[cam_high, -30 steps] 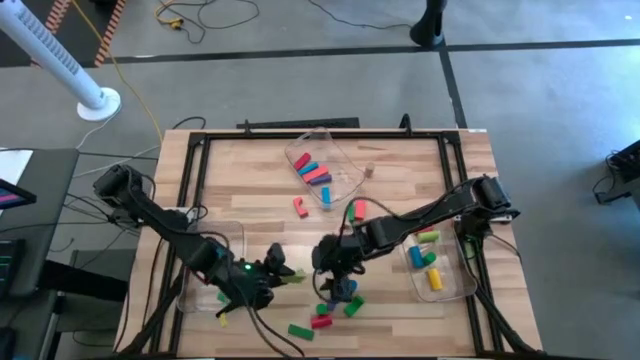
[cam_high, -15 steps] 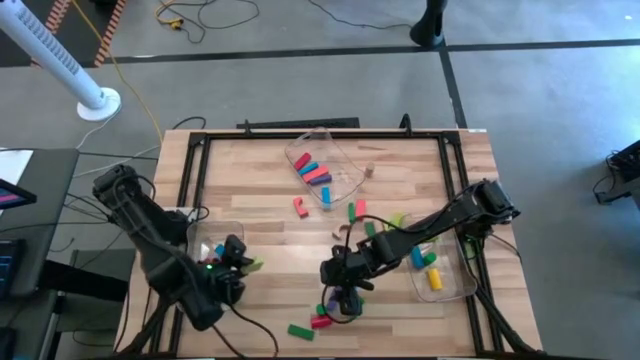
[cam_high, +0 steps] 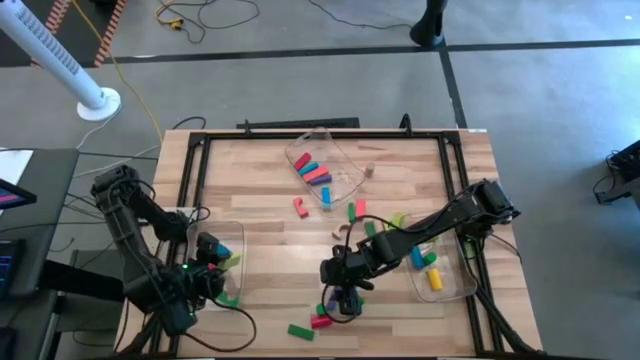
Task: Sort blocks by size
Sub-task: Put the light green arc block into the left transparent bin, then put the green rectangular block into the top transparent bin
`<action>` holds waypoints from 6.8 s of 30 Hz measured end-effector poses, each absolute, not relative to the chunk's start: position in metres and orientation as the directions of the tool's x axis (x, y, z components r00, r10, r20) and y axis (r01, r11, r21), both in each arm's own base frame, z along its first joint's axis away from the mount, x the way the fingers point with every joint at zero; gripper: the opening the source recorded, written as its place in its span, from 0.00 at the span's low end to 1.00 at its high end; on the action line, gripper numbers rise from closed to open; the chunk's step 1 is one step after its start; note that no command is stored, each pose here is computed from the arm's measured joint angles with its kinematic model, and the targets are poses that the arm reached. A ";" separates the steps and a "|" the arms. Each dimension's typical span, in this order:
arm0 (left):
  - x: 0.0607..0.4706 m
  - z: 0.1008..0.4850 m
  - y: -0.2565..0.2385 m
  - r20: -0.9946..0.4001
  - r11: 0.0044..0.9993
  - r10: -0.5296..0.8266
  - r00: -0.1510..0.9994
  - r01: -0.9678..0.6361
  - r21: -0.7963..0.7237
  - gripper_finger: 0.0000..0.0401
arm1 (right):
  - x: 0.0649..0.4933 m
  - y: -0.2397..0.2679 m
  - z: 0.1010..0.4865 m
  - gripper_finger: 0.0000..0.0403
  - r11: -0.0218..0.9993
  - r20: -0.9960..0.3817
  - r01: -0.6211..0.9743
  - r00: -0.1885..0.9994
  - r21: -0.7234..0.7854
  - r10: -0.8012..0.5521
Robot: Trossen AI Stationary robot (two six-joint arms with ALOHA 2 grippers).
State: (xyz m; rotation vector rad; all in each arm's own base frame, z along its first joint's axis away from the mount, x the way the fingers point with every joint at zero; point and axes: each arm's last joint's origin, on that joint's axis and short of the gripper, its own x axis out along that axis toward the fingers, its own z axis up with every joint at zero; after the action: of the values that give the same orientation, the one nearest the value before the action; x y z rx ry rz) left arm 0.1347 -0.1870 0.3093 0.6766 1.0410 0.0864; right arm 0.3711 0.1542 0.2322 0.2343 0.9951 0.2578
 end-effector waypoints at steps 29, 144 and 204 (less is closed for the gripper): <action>0.101 0.235 -0.153 -0.860 0.938 0.288 0.422 0.057 0.343 0.35 | 0.356 0.176 0.229 0.57 0.956 -0.830 -0.093 0.477 0.280 0.289; 0.227 0.255 -0.192 -0.514 0.918 -0.057 0.856 0.248 0.310 0.55 | 0.310 0.240 0.225 0.57 0.963 -0.863 -0.162 0.430 0.214 0.265; 0.277 0.166 -0.223 -0.650 0.919 -0.344 0.678 0.384 -0.086 0.55 | 0.286 0.265 0.224 0.57 0.972 -0.868 -0.053 0.442 0.227 0.227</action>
State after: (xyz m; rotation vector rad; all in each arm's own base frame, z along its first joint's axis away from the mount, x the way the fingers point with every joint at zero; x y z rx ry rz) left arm 0.2768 -0.2233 0.1655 0.0588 0.7181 -0.4092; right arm 0.2862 0.2651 0.2244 0.1756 1.1013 0.1751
